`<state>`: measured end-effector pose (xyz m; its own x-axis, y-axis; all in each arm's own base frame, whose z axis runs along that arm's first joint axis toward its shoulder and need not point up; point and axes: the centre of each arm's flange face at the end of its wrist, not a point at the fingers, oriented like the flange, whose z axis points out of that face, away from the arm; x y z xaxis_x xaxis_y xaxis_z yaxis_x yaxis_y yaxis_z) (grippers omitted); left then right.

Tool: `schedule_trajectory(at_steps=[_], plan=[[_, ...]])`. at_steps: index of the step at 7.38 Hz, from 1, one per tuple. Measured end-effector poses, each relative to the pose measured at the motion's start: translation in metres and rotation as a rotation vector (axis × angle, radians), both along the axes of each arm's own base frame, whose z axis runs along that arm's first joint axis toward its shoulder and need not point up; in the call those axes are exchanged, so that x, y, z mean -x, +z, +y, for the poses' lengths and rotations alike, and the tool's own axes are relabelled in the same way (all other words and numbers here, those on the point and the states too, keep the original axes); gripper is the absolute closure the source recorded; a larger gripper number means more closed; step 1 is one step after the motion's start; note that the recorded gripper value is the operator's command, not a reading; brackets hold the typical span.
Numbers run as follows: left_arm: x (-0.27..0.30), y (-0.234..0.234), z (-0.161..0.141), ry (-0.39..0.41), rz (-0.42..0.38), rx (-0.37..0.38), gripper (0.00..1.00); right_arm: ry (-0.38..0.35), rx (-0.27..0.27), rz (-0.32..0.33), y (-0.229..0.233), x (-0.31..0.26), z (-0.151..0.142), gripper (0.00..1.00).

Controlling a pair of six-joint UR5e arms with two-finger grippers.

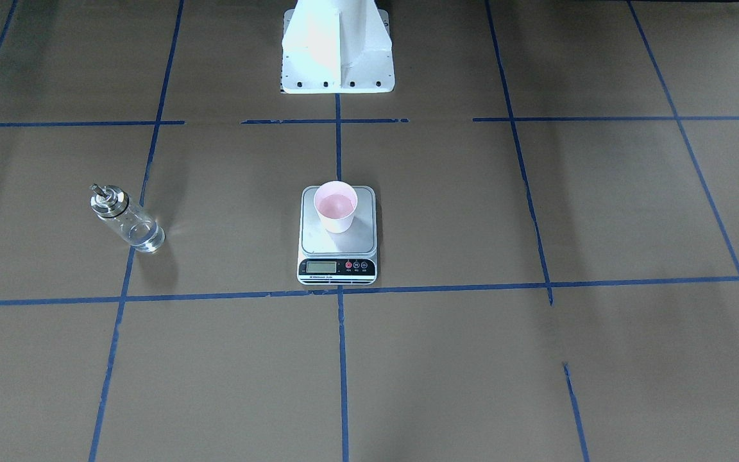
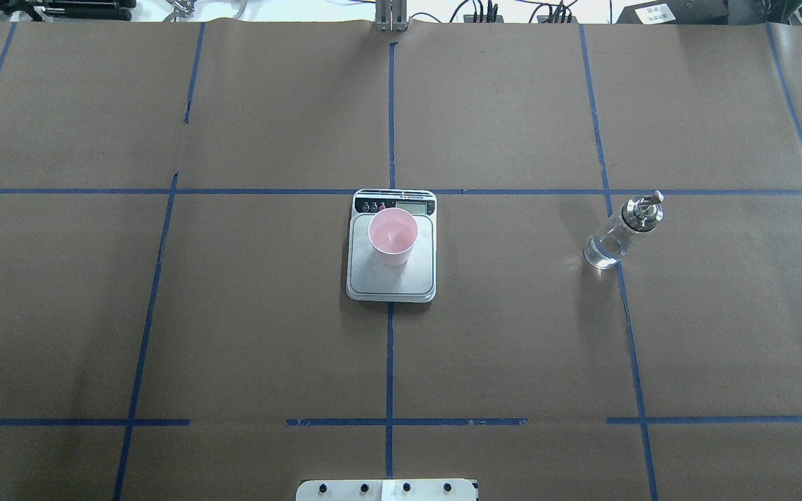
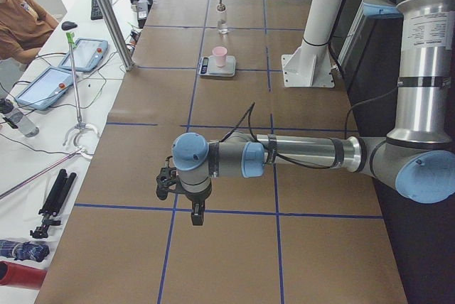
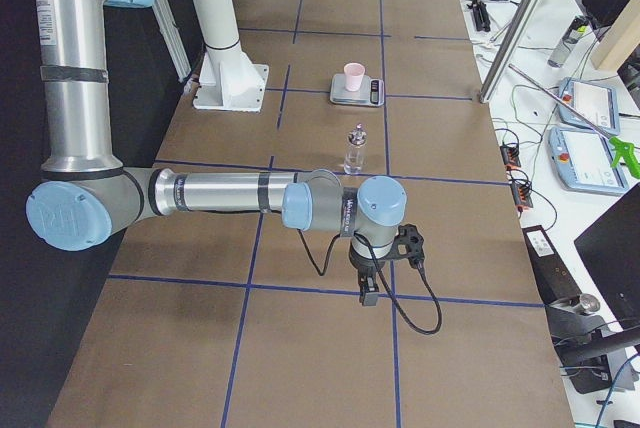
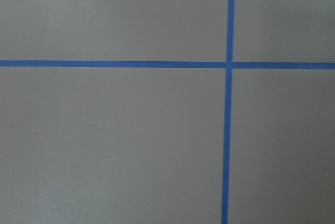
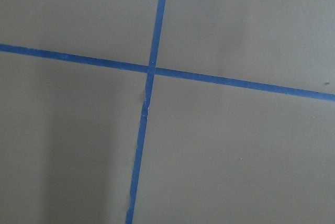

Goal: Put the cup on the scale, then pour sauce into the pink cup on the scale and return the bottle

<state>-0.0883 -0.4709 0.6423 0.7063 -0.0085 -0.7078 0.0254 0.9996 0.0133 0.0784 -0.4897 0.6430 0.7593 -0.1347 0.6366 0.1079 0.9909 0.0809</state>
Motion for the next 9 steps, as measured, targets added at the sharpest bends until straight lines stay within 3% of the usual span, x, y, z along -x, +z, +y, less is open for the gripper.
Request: schedule_trajectory(at_steps=[5,9], plan=[[0.003,-0.009,-0.008,0.011,-0.074,-0.053,0.00,-0.004,-0.006,-0.003,-0.002,0.002,0.001,0.00],[0.002,-0.015,-0.009,0.013,-0.076,-0.065,0.00,-0.021,-0.029,-0.004,-0.015,0.011,-0.001,0.00]])
